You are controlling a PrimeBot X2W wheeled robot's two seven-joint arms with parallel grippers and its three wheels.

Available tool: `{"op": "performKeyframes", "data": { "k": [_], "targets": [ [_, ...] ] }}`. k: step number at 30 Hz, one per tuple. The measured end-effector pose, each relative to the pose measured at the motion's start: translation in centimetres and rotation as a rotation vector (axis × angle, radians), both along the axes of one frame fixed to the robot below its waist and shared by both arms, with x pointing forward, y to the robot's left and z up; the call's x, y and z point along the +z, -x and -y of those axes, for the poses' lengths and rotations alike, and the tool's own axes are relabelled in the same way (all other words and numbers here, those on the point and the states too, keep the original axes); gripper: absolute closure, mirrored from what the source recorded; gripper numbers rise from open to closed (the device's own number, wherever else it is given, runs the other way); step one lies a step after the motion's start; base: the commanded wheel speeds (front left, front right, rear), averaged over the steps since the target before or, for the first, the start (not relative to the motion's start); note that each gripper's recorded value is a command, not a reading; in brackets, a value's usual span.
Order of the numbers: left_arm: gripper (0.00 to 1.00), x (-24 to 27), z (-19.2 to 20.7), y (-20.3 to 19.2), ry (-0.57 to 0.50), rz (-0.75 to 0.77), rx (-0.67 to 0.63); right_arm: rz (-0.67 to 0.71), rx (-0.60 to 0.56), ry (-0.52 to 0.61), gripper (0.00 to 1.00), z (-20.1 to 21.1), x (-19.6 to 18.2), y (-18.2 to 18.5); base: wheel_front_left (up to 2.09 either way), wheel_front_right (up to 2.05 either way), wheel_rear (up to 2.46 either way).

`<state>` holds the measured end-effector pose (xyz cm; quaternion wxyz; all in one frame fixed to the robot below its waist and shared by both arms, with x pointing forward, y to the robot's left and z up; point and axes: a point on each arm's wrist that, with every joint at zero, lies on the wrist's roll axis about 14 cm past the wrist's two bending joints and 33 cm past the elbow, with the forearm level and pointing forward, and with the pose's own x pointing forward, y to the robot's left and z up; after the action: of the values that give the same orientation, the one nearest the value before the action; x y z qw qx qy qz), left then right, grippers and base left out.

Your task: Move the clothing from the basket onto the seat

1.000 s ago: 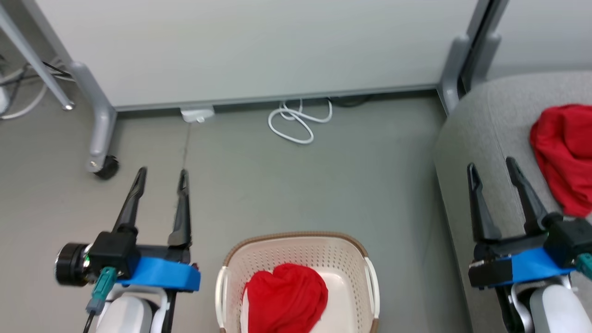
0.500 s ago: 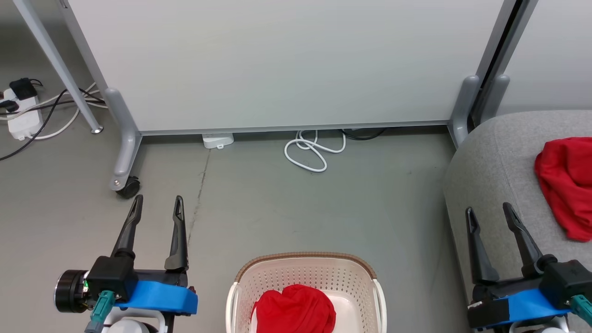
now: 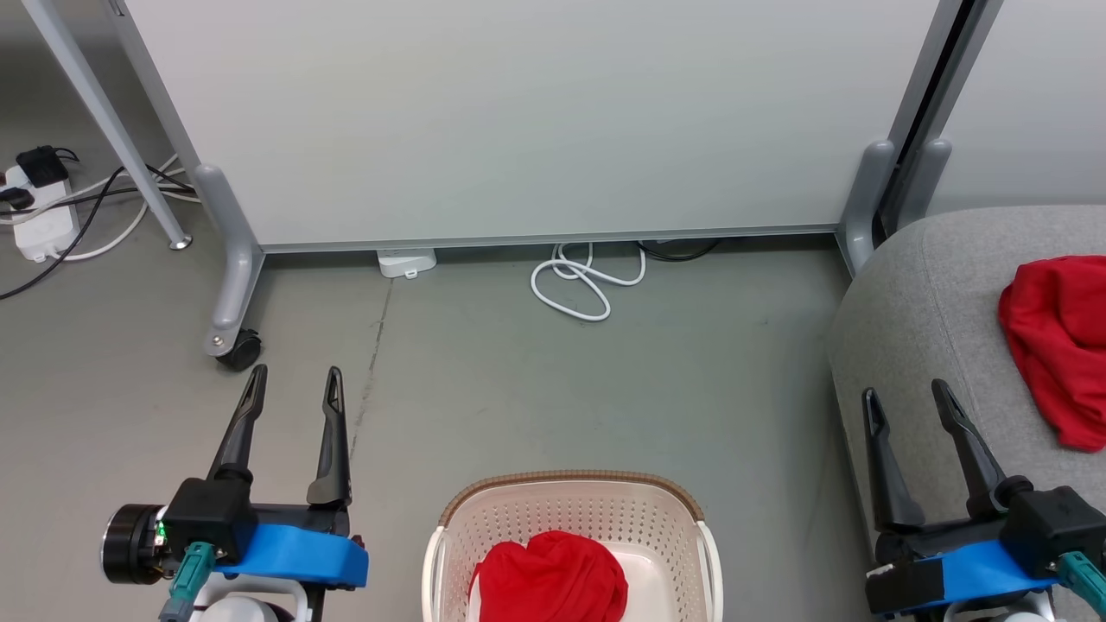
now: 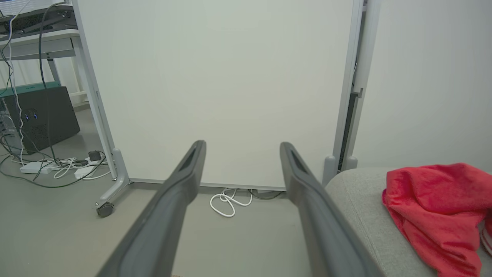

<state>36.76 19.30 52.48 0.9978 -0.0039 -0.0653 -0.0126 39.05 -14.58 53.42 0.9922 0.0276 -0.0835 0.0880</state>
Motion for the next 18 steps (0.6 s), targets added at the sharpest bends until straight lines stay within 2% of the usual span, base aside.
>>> {"op": "performKeyframes", "data": {
  "k": [8, 12, 18],
  "targets": [
    [0.00, -0.3, 1.2, -1.2, -0.029, -0.014, -0.057, -0.013, 0.005, -0.003, 0.00, -0.2, -0.5, -0.3, 0.00, 0.00, 0.00],
    [0.00, -0.9, 3.6, -3.3, -0.094, -0.041, -0.163, -0.003, 0.011, -0.002, 0.00, -0.4, -0.2, -1.2, 0.00, 0.00, 0.00],
    [0.00, -4.9, 8.7, -6.2, -0.205, -0.158, -0.371, 0.016, 0.023, 0.018, 0.00, -0.3, 0.1, -3.5, 0.00, 0.00, 0.00]
  ]
}}
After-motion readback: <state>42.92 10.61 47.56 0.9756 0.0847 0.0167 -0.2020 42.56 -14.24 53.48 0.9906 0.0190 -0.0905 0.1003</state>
